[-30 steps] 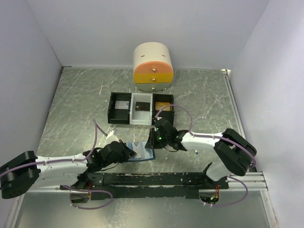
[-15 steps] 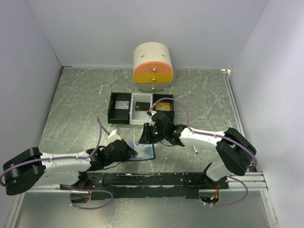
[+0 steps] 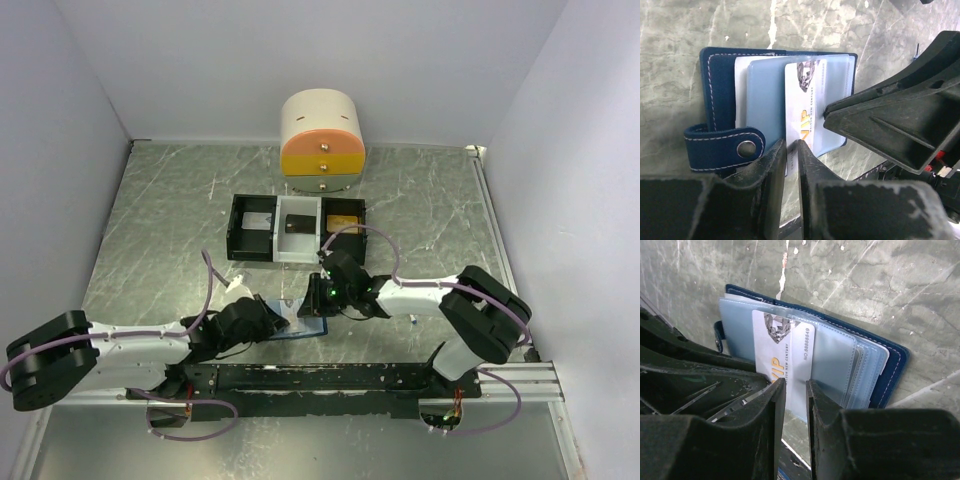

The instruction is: Take the credit cards out of the card holder

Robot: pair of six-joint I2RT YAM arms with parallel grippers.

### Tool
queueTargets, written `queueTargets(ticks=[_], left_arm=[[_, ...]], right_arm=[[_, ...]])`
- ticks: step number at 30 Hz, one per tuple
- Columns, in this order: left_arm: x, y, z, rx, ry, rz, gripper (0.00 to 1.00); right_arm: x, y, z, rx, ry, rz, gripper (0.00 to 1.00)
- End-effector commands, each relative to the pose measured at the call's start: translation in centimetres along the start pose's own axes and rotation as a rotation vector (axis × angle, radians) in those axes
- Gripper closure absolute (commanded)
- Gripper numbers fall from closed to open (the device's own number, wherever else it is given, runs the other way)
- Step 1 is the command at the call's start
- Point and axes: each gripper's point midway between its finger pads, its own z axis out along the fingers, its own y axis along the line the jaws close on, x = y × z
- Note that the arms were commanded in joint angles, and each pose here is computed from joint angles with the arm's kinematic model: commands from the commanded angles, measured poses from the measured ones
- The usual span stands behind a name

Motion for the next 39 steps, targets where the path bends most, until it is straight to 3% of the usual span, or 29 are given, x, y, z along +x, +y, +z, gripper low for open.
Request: queueTargets(ticks=[1, 12, 21, 25, 39], left_arm=[[-0.5, -0.9, 0.4, 0.076, -0.037, -0.055, 0.72], [0.0, -2.0, 0.9, 0.139, -0.015, -0.079, 0.71], [-0.4, -1.0, 0.4, 0.092, -0.033, -0.076, 0.81], [-0.8, -0.7, -0.1, 0.083, -0.048, -0.08, 0.93], [-1.5, -0.9, -1.6, 0.113, -0.067, -0.055, 0.93]], right_arm=[[2.6, -4.2, 0.3, 0.137, 0.048, 0.041, 0.76], [2.6, -4.4, 0.3, 0.142, 0.042, 0.035, 0.76], [2.2, -4.5, 0.1, 0.15, 0.026, 0.027, 0.76], [1.7, -4.4, 0.0, 0.15, 0.019, 0.018, 0.76], [-1.5, 1.2, -0.7, -0.062, -0.059, -0.03, 0.69]])
